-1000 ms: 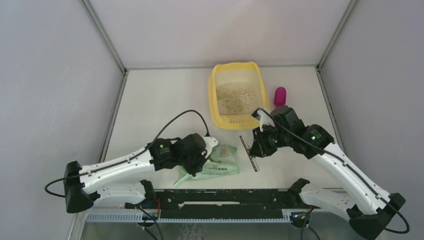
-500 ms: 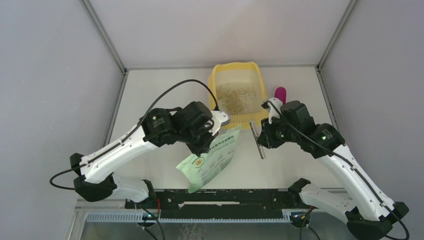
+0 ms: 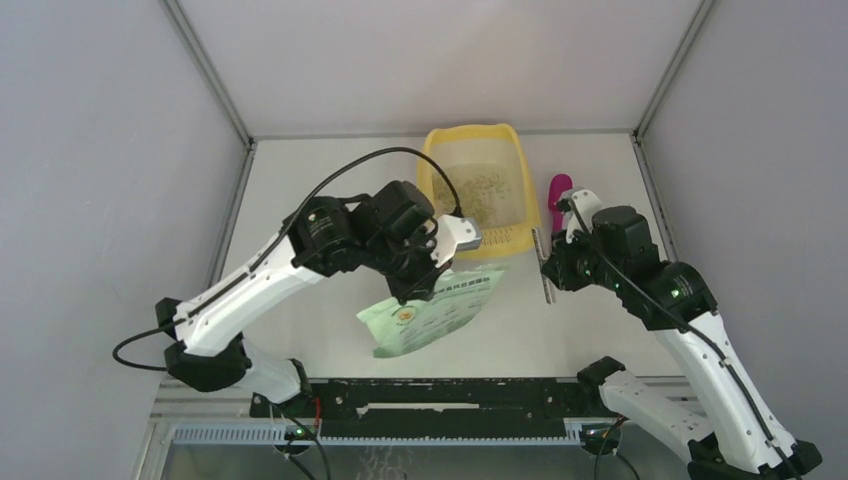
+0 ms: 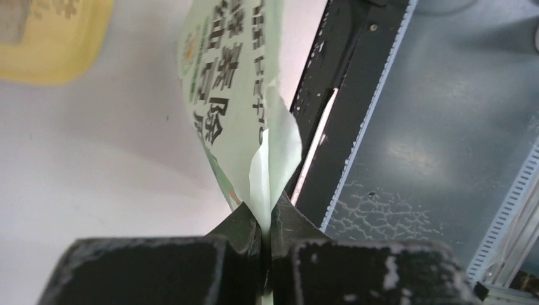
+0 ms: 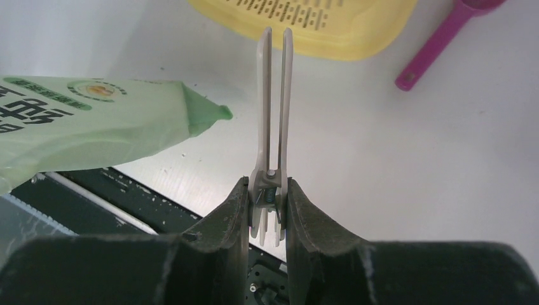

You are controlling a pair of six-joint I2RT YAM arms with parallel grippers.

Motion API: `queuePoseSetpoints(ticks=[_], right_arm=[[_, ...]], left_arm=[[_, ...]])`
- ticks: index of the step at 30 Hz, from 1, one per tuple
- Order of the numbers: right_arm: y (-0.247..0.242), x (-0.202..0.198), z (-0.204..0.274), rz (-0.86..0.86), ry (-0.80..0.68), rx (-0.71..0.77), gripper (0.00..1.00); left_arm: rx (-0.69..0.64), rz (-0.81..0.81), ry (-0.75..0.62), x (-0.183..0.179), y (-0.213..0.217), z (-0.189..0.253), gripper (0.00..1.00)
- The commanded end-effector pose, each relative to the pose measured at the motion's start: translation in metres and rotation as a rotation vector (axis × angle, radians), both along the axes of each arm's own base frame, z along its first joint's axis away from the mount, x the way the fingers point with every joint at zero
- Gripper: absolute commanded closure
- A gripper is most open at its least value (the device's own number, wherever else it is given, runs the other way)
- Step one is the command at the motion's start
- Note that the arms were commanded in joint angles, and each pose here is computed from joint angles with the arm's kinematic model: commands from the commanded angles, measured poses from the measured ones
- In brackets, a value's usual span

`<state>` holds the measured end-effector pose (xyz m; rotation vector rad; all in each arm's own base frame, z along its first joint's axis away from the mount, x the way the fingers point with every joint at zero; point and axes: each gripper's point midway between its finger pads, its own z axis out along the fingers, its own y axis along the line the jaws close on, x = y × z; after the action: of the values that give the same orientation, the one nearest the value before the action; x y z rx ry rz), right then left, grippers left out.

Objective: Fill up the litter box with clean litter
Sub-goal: Pick up the cat litter bag at the center of the board.

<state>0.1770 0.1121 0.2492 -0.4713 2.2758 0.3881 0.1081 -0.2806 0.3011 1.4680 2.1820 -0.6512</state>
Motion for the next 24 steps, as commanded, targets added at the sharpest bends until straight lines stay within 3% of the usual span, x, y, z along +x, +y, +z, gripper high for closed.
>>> queuePoseSetpoints(ticks=[1,5,10,13,19,24], right_arm=[[-0.006,0.01,0.018,-0.05,-0.056,0.031,1.0],[-0.008,0.015,0.017,-0.068,-0.042,0.039,1.0],[-0.008,0.018,0.014,-0.083,-0.021,0.051,1.0],[-0.001,0.018,0.013,-0.062,0.008,0.081,1.0],[0.002,0.01,0.01,-0.04,0.022,0.105,1.0],[0.011,-0.001,0.01,0.015,0.045,0.13,1.0]], left_arm=[[-0.316,-0.2,-0.139,0.008,-0.052,0.077,1.0],[-0.366,-0.31,-0.082,0.013,-0.066,0.074,1.0],[-0.421,-0.346,0.078,0.042,-0.06,0.026,0.99],[-0.438,-0.301,0.243,0.06,-0.056,-0.013,0.95],[-0.476,-0.284,0.456,0.039,-0.068,-0.062,0.9],[-0.44,-0.268,0.538,0.028,-0.07,-0.07,0.86]])
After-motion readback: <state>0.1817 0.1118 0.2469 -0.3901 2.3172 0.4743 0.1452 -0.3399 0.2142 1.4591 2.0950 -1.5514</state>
